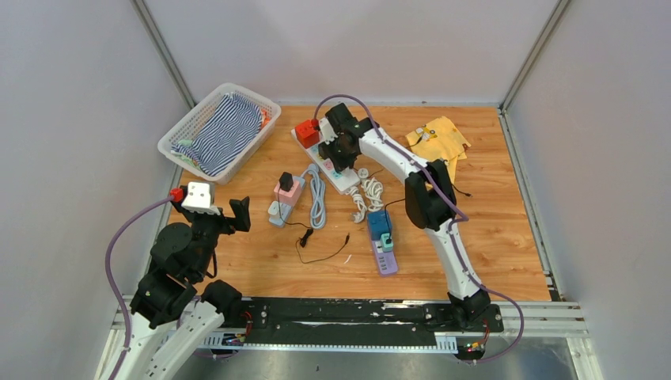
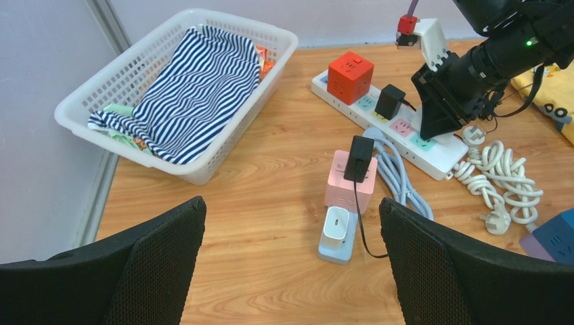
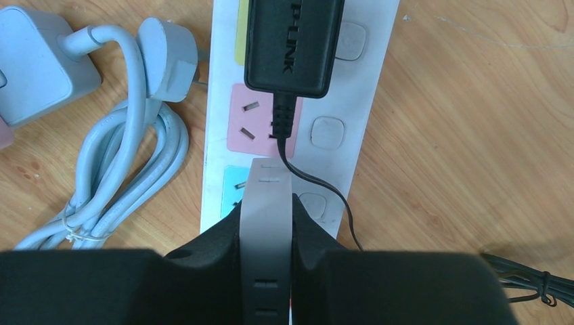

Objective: Insert the plug
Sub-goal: Insert the plug into the socket.

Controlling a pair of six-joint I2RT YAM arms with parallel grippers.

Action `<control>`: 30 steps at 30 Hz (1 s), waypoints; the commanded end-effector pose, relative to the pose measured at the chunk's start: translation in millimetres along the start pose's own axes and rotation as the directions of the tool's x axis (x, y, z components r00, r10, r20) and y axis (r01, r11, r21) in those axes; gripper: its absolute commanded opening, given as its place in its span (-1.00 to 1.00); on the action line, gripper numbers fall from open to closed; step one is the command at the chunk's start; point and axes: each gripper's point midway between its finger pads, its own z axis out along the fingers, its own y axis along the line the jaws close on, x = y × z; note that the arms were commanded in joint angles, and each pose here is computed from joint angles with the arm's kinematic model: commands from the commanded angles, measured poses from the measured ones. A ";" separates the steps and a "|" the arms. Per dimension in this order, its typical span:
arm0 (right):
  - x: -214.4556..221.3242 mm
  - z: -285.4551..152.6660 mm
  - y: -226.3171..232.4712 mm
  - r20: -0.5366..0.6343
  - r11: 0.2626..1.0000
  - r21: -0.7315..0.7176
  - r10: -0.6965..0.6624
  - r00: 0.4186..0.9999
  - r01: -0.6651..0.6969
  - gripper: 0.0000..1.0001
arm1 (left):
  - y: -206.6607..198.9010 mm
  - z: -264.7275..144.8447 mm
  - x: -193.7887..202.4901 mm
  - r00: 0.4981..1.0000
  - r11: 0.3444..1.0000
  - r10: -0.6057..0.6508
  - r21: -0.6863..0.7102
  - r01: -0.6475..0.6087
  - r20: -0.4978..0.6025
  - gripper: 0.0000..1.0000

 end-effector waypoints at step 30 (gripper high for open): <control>-16.7 -12.0 15.3 0.128 0.998 0.045 0.044 0.991 -0.050 -0.16 | 4.6 1.1 2.1 1.000 1.000 0.005 -0.027 -0.005 0.000 1.00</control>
